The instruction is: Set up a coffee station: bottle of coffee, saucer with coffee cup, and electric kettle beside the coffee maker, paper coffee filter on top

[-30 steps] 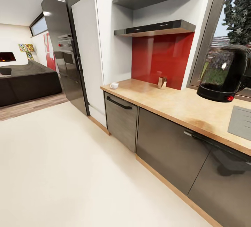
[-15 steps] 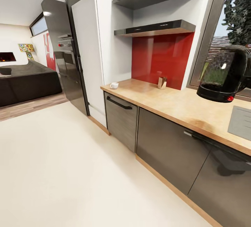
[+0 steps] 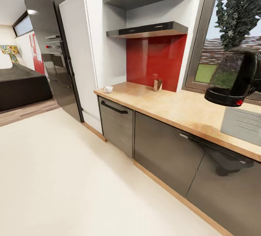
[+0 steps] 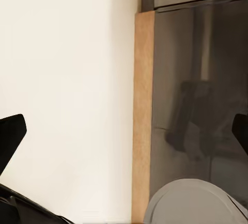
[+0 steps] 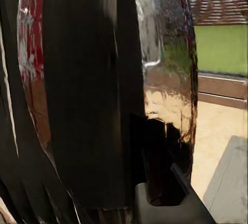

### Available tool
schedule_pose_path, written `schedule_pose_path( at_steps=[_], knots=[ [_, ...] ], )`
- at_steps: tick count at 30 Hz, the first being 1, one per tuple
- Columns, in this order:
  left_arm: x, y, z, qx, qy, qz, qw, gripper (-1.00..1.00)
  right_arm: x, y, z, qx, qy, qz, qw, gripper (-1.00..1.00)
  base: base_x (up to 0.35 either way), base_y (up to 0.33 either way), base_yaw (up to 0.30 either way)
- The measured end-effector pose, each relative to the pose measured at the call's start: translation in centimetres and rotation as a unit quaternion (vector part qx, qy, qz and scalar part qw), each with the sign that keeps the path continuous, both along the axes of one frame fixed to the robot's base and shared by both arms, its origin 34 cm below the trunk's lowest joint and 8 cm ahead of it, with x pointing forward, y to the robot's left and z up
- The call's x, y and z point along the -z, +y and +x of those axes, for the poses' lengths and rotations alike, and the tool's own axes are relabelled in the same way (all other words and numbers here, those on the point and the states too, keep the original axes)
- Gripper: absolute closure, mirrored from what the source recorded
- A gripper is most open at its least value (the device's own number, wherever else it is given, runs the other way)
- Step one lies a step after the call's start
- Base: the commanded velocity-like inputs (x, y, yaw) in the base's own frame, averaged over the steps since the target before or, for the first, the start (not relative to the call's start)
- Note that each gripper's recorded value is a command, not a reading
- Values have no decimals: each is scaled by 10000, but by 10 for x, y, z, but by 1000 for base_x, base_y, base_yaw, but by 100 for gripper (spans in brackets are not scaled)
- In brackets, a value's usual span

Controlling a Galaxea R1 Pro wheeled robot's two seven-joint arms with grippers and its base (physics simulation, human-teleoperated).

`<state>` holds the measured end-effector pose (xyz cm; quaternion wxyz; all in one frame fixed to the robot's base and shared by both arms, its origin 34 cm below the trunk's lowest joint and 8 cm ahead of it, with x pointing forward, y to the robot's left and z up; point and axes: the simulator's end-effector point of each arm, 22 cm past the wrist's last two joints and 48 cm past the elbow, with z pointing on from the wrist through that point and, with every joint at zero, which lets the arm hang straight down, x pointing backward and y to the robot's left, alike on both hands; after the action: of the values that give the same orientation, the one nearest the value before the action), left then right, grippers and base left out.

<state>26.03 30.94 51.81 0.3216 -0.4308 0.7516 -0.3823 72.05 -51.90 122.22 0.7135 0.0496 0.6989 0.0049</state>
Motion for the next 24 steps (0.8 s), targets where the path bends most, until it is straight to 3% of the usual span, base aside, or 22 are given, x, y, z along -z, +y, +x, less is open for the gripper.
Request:
schedule_pose_path(
  at_steps=[17, 24],
  knots=[
    [0, 0, 0, 1, 0, 0, 10000, -100, 9, -2, 1, 51, 86, -23, 9999, 100, 0, 0, -279],
    [0, 0, 0, 2, -1, 0, 10000, -100, 17, -23, -2, 525, 293, -253, 9979, 100, 0, 0, -280]
  ],
)
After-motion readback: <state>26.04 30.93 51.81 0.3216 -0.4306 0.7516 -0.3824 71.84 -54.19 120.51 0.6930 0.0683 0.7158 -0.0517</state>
